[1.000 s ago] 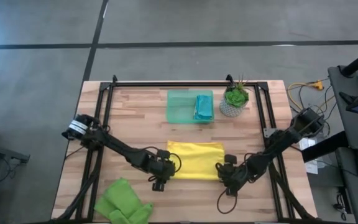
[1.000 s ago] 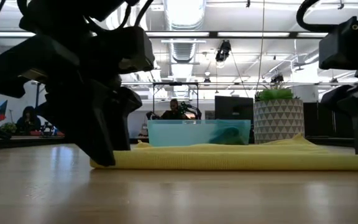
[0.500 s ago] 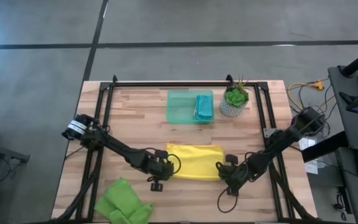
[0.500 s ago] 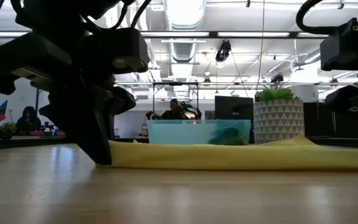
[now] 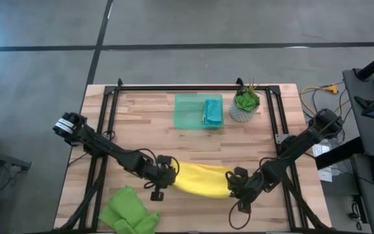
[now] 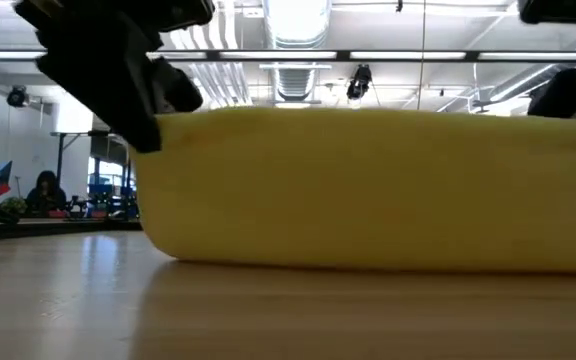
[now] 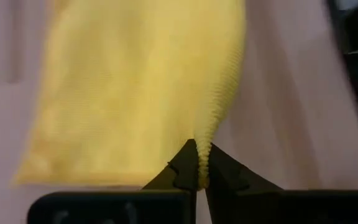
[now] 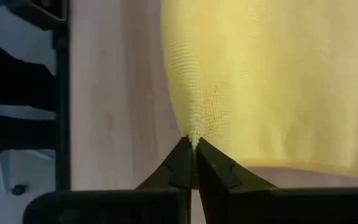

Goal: Fold microfiber towels
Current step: Fold the yellow microfiber cloth

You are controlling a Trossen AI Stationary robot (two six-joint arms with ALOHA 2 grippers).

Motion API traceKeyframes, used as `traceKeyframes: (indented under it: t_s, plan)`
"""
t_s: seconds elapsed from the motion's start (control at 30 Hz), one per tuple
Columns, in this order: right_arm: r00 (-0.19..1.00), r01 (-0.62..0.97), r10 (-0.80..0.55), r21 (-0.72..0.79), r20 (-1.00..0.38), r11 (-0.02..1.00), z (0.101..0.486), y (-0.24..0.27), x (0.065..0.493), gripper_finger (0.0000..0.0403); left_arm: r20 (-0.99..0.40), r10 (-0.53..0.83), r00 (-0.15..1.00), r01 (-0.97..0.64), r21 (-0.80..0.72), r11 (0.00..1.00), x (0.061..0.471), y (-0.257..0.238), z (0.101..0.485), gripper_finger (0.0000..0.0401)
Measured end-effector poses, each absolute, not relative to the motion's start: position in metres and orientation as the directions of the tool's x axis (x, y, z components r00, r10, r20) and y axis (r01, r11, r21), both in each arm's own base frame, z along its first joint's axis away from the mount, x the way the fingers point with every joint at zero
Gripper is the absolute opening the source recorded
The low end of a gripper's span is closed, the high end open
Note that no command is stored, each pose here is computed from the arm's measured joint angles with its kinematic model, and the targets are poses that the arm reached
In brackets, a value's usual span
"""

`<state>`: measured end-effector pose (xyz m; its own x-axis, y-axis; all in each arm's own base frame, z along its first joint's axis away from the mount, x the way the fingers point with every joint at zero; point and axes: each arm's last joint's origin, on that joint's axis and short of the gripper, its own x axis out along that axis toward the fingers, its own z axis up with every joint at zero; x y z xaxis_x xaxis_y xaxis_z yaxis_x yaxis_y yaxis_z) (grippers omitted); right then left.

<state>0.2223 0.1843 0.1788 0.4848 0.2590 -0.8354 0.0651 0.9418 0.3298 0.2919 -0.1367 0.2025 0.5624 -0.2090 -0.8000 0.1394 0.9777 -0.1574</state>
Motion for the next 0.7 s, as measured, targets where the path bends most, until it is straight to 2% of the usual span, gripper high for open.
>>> traceKeyframes:
  t_s: [0.13, 0.27, 0.7]
  plan:
    - [0.449, 0.132, 0.200, 0.287, -0.871, 0.949, 0.175, 0.174, 0.222, 0.0009, -0.800, -0.115, 0.589, 0.079, -0.085, 0.993, 0.291, -0.129, 0.206, 0.0001]
    - [0.410, 0.186, 0.143, 0.236, -0.901, 0.954, 0.171, 0.163, 0.223, 0.0009, -0.802, -0.086, 0.592, 0.050, -0.070, 0.996, 0.293, -0.124, 0.204, 0.0000]
    - [0.420, 0.263, 0.070, 0.195, -0.905, 0.945, 0.170, 0.134, 0.239, 0.0009, -0.845, -0.001, 0.535, -0.017, -0.012, 1.000, 0.295, -0.107, 0.183, 0.0000]
